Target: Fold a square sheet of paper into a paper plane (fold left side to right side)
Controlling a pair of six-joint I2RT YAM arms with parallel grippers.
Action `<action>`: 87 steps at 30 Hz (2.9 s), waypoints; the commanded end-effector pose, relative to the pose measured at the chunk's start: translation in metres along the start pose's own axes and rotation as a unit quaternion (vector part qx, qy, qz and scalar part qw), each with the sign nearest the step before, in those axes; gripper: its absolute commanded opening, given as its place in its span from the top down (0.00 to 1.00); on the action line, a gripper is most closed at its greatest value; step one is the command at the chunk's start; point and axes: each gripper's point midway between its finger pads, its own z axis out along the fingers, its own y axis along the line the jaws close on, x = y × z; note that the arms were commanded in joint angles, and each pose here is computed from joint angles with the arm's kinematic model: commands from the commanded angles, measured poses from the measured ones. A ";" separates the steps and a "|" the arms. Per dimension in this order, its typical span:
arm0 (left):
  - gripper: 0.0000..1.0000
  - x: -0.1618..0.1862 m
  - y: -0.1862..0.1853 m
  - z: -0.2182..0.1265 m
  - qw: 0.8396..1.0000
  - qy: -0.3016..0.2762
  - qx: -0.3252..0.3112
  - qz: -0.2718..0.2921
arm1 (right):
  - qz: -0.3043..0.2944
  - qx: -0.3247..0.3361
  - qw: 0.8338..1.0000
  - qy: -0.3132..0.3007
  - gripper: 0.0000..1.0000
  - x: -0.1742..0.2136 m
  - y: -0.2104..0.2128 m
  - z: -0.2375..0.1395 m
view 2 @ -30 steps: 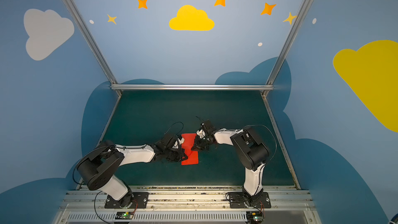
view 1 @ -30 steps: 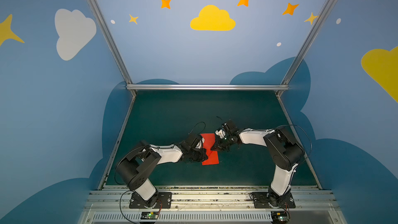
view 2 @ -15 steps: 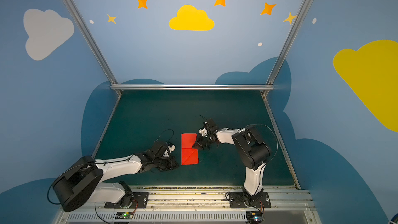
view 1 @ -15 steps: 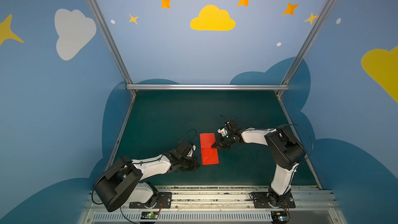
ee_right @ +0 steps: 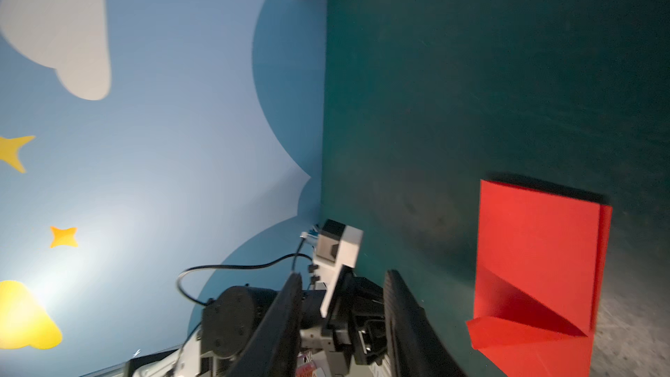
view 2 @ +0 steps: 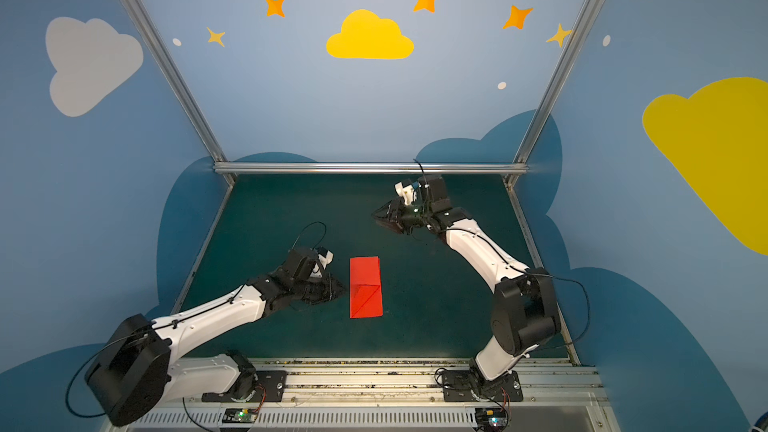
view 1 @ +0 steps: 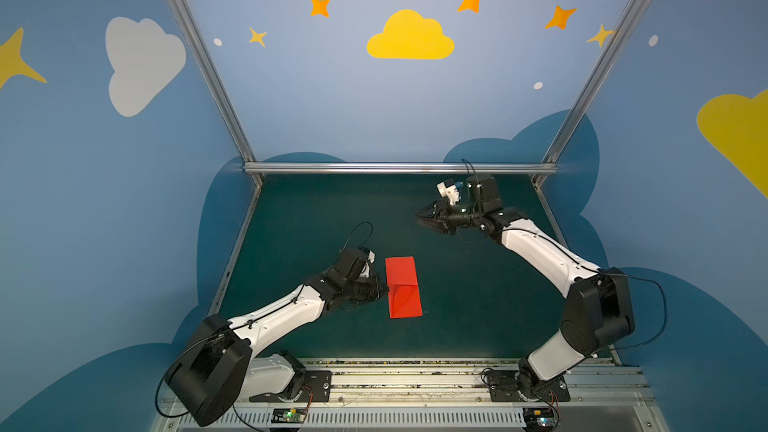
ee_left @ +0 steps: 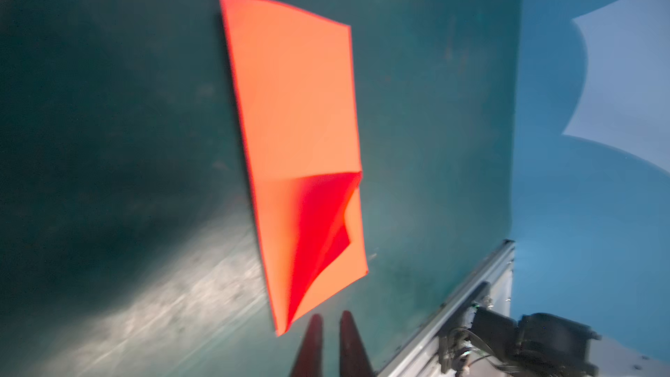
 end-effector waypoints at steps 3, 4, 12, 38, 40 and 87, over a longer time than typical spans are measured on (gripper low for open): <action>0.71 -0.002 -0.019 0.014 0.998 0.028 0.046 0.021 | -0.016 -0.025 0.999 -0.028 0.61 -0.012 0.038 -0.038; 0.68 -0.001 -0.021 0.017 0.998 0.033 0.052 0.021 | -0.023 -0.029 0.999 -0.037 0.60 -0.014 0.043 -0.042; 0.60 0.004 -0.017 0.031 0.997 0.047 0.039 0.037 | 0.006 -0.045 0.997 -0.063 0.64 -0.028 0.023 -0.057; 0.38 -0.051 0.014 0.038 0.998 -0.035 -0.045 -0.025 | 0.017 0.057 0.997 -0.039 0.70 0.018 -0.051 -0.057; 0.37 -0.061 0.020 0.042 0.997 -0.037 -0.043 -0.049 | 0.019 0.082 0.996 0.003 0.81 0.038 -0.084 -0.042; 0.56 -0.077 0.041 0.098 0.996 0.052 0.017 -0.070 | 0.093 0.188 0.961 0.179 1.00 0.168 -0.239 0.051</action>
